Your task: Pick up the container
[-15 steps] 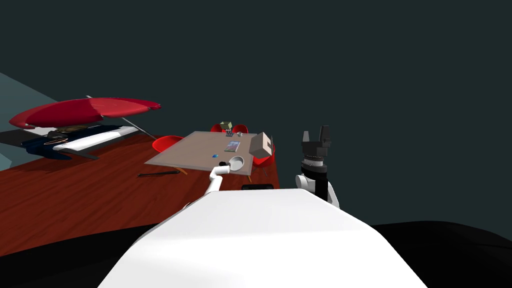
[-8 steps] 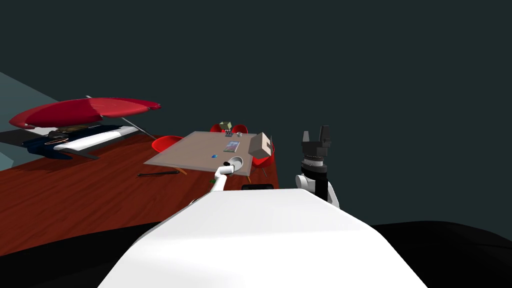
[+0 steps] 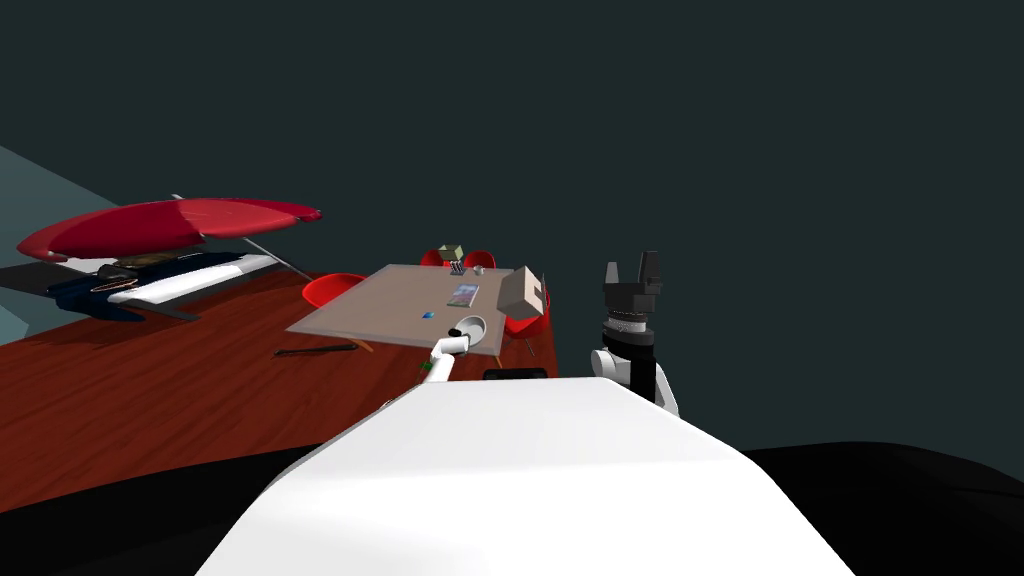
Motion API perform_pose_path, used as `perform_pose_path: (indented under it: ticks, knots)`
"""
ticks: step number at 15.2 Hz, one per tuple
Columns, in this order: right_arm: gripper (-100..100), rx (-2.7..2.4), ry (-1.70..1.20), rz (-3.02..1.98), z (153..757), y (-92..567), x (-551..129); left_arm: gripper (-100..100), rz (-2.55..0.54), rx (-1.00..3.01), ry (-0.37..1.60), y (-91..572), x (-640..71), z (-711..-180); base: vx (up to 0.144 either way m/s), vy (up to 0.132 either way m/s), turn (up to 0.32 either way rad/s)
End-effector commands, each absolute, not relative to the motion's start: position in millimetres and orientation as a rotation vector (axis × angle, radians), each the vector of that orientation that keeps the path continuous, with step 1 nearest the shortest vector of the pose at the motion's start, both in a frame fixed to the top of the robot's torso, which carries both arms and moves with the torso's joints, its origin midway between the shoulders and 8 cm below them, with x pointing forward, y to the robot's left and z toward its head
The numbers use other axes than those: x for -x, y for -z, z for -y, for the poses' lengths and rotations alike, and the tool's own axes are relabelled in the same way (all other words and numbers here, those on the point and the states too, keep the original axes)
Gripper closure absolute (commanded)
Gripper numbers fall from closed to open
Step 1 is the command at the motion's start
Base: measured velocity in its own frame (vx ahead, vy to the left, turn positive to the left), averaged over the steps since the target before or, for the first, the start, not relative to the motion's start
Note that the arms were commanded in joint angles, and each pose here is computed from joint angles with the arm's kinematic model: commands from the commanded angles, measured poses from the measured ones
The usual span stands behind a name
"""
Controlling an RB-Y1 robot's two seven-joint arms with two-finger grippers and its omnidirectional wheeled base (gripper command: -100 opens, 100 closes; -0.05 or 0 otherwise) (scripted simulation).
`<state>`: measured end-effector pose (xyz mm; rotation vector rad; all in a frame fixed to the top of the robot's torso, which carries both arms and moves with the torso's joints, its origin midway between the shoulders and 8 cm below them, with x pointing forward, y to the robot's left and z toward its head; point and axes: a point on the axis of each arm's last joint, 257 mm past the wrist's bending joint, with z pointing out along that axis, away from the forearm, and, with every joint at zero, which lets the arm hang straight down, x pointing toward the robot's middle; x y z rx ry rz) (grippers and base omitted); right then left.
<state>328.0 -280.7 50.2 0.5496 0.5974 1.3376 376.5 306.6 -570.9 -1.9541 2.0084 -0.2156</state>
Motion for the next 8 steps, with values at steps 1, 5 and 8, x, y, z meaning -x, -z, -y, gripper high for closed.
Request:
perform_pose_path:
  ticks: [1, 5, 8]
  knots:
    - [0, -0.55, -1.338, -0.597, 280.7, -50.2, -328.0, -100, -2.008, 1.954, 0.216, 570.9, -376.5, -306.6, 0.028, 0.007, 0.0]
    - [0, -0.55, -1.338, -0.597, 280.7, -50.2, -328.1, 100, -2.008, 1.956, 0.215, 572.1, -375.3, -306.7, 0.003, 0.001, 0.0]
    - [0, -0.55, -1.338, -0.597, 280.7, -50.2, -328.1, 100, -2.007, 1.953, 0.216, 562.5, -383.8, -307.2, -0.032, -0.01, -0.001]
